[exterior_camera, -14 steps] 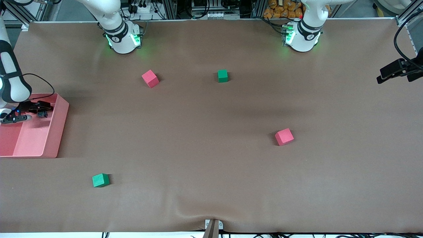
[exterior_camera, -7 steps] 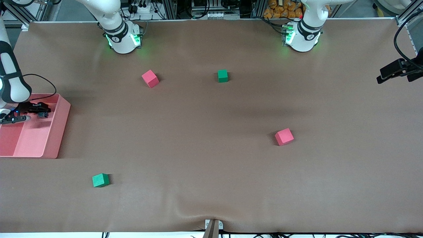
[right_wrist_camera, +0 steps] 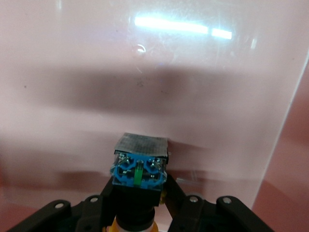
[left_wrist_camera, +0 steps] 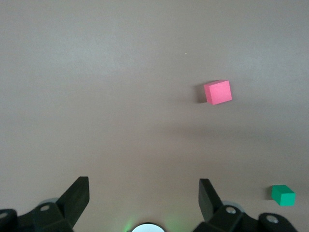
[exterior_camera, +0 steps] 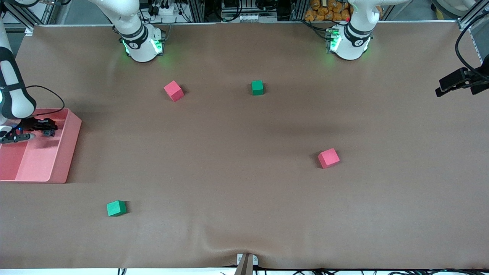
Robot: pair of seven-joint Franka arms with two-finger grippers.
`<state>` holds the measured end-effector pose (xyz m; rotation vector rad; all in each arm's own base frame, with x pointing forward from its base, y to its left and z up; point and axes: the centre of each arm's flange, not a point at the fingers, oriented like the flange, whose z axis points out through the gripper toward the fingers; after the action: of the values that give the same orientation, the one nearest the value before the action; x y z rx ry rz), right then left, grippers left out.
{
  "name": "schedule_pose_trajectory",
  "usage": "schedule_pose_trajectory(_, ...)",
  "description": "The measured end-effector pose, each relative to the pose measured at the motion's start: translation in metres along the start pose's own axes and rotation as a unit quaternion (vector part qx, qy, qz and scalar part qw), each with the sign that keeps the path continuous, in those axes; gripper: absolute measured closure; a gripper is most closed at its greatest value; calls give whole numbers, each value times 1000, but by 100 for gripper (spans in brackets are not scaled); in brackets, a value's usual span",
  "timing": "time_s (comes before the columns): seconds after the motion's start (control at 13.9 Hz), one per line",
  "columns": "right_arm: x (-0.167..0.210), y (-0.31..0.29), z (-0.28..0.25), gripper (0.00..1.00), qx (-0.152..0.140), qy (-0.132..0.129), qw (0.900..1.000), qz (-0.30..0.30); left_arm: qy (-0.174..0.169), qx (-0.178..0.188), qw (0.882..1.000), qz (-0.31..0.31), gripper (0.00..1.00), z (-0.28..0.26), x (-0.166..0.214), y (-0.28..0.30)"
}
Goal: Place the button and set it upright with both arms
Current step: 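Reach the right gripper into the pink bin and grasp the button switch, then lift the button switch out of the bin with the right gripper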
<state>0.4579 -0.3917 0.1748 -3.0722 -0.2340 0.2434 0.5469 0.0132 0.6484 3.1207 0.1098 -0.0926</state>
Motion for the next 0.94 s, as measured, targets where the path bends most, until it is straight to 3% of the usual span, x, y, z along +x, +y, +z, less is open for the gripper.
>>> schedule_pose_trajectory(0.36,1,15,-33,58,8,-7,1000,4,0,0,1000,0,0,0,0,0)
schedule_pose_trajectory(0.94,6,7,-133,58,-22,30,999,-8,0,0,1000,1,0,0,0,1)
